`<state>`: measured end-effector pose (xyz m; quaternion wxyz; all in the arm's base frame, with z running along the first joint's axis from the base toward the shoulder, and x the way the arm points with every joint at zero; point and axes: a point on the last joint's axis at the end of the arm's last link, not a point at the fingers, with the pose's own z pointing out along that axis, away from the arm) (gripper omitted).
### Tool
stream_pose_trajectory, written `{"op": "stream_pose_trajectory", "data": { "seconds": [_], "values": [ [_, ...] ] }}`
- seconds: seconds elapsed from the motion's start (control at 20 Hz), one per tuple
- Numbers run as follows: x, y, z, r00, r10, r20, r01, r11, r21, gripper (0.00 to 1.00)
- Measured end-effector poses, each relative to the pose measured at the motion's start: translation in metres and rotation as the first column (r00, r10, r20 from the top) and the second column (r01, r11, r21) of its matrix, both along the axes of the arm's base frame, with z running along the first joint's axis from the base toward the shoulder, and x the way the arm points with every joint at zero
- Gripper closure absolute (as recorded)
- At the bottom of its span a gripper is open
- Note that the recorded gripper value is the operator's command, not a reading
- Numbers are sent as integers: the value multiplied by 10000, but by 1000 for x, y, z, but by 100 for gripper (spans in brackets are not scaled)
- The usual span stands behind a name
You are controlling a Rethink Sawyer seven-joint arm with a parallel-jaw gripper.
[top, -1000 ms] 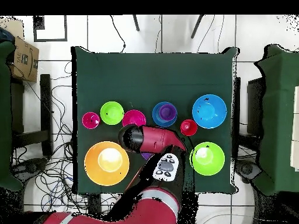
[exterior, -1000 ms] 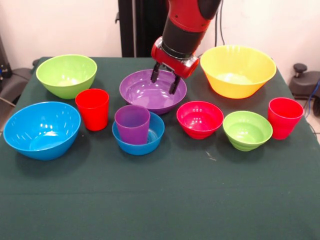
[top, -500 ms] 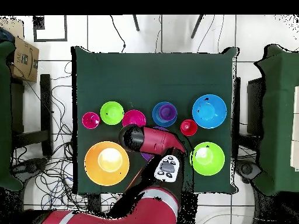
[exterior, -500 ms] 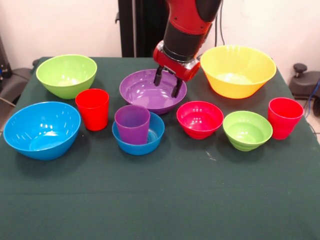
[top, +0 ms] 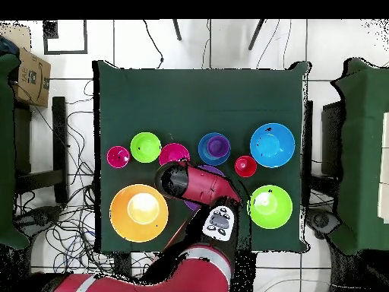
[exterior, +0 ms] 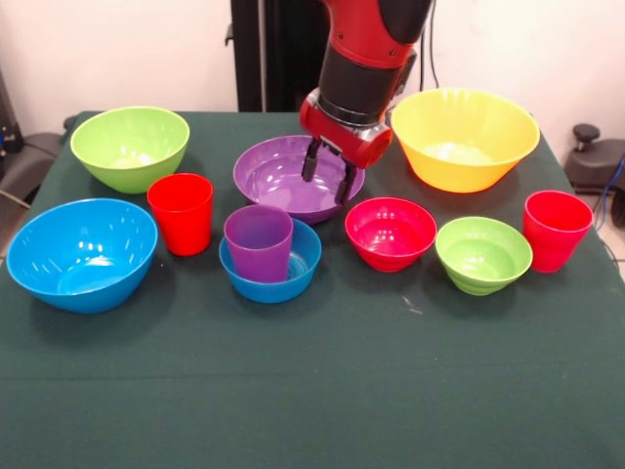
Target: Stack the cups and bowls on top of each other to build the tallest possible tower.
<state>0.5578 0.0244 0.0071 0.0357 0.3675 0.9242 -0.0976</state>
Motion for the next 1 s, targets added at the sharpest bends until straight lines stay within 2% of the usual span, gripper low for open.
{"op": "stream_pose_trajectory", "data": {
  "seconds": [0.35,0.45,0.65,1.0],
  "values": [
    [0,6,-12,9988,-341,345,344,9994,-61,0],
    [-3,8,-19,9980,-570,265,572,9984,-36,0],
    [-8,8,-27,9972,-729,133,730,9973,-33,0],
    [-19,7,-43,9970,-750,-198,749,9972,-66,0]
  ]
}}
